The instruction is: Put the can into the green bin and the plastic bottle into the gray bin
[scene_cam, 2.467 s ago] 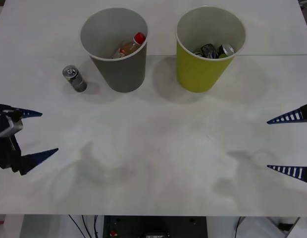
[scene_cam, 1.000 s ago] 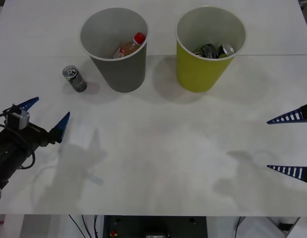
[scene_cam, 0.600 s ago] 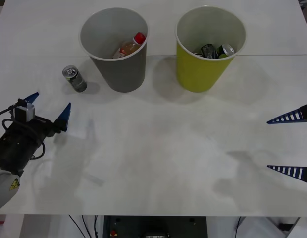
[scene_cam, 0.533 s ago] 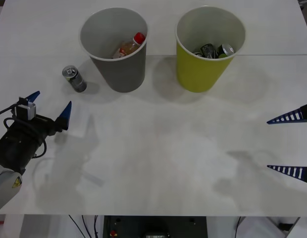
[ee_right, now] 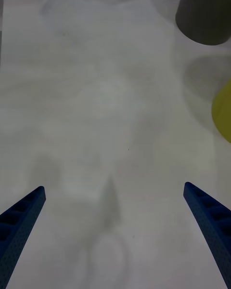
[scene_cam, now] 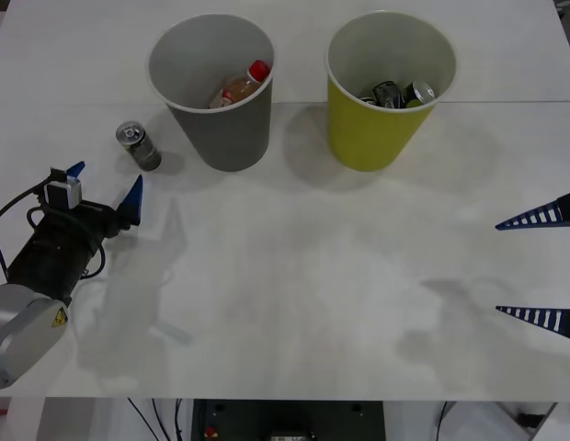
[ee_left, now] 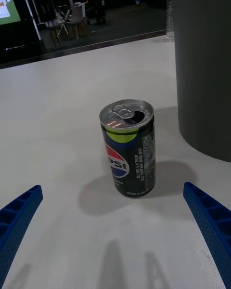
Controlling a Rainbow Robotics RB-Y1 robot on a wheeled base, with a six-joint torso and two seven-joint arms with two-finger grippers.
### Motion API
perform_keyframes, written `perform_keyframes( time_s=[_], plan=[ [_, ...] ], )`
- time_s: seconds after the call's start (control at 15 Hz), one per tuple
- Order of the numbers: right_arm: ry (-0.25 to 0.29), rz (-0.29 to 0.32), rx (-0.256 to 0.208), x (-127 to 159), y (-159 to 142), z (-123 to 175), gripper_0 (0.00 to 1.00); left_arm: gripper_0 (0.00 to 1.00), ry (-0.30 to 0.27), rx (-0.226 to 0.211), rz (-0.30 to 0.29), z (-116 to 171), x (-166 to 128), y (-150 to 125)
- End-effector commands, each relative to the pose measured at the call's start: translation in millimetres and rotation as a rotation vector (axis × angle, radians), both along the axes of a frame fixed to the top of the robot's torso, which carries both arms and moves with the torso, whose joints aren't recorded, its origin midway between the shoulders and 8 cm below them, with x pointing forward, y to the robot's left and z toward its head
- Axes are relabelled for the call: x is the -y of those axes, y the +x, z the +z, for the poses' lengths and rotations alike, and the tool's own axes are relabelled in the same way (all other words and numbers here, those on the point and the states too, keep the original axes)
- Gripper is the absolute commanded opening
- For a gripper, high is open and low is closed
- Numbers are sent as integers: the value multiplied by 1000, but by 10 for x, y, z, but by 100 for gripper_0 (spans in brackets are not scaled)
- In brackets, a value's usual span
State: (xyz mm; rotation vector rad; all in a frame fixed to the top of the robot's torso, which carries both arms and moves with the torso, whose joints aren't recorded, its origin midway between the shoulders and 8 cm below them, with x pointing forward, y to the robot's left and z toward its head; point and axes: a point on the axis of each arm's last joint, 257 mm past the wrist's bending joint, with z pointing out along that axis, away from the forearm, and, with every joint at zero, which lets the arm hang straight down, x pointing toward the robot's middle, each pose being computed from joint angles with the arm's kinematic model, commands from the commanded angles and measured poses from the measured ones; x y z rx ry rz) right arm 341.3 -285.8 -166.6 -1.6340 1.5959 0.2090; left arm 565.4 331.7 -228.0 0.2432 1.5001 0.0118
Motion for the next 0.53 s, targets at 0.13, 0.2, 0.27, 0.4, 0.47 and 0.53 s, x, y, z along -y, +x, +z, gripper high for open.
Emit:
perform_keyframes(
  time_s=[0.13,0.2,0.27,0.4,0.47,0.53],
  plan=[
    [0,0,0,0,0,0,100,100,-32,-33,-7,-9,110,117],
    [0,0,0,0,0,0,100,100,-37,-35,-6,-2,109,133],
    [0,0,0,0,0,0,100,100,-40,-44,-9,-2,131,158],
    [0,0,0,0,0,0,100,100,-52,-60,-15,15,179,218],
    [0,0,0,0,0,0,100,100,-55,-61,-9,16,173,251],
    [0,0,0,0,0,0,100,100,-54,-65,3,-6,145,302]
  ],
)
